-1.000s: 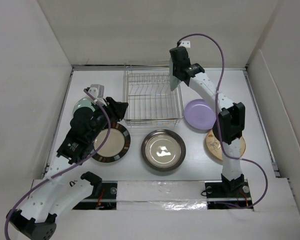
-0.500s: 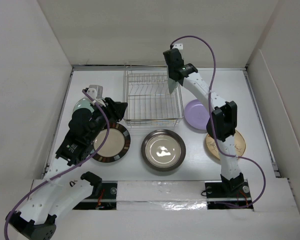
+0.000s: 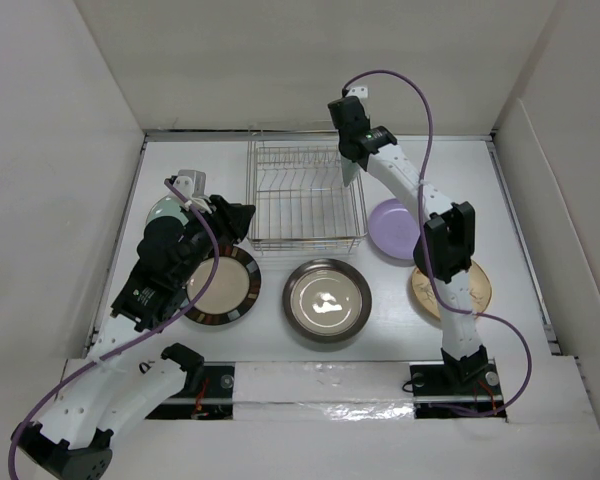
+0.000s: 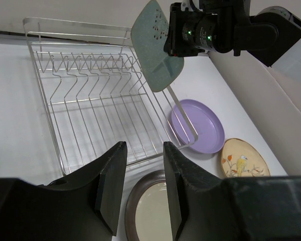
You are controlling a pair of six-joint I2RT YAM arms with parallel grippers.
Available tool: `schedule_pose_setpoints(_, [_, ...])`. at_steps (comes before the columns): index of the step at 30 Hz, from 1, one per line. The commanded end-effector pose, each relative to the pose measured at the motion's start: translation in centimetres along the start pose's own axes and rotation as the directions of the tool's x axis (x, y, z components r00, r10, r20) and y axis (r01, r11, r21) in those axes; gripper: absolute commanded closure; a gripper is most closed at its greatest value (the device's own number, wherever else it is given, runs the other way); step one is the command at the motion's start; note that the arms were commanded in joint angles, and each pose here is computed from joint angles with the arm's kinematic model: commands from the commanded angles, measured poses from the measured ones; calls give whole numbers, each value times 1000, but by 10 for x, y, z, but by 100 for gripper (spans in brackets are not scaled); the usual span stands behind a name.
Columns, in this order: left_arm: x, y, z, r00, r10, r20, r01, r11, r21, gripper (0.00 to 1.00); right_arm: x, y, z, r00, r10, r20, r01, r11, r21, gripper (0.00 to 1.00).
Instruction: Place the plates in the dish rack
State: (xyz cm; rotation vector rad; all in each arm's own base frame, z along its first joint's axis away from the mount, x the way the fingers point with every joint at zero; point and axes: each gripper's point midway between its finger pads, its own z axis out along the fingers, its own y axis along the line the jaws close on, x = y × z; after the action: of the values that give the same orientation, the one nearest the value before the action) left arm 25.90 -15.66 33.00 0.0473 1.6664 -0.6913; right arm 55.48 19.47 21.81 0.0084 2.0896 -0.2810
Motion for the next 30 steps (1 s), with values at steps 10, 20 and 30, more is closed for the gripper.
schedule_pose_setpoints(10, [-8, -5, 2, 999, 12, 35, -12, 1000, 24, 68, -43, 9, 3, 987, 102, 127, -99, 995, -25, 100])
schedule_pose_setpoints(20, [-6, -3, 4, 1000, 13, 28, -14, 1000, 16, 68, -6, 43, 23, 992, 105, 62, -100, 992, -81, 100])
schedule_pose_setpoints(30, [-6, -4, 4, 1000, 12, 29, -12, 1000, 19, 68, -27, 33, 1, 977, 180, 117, -172, 982, -80, 46])
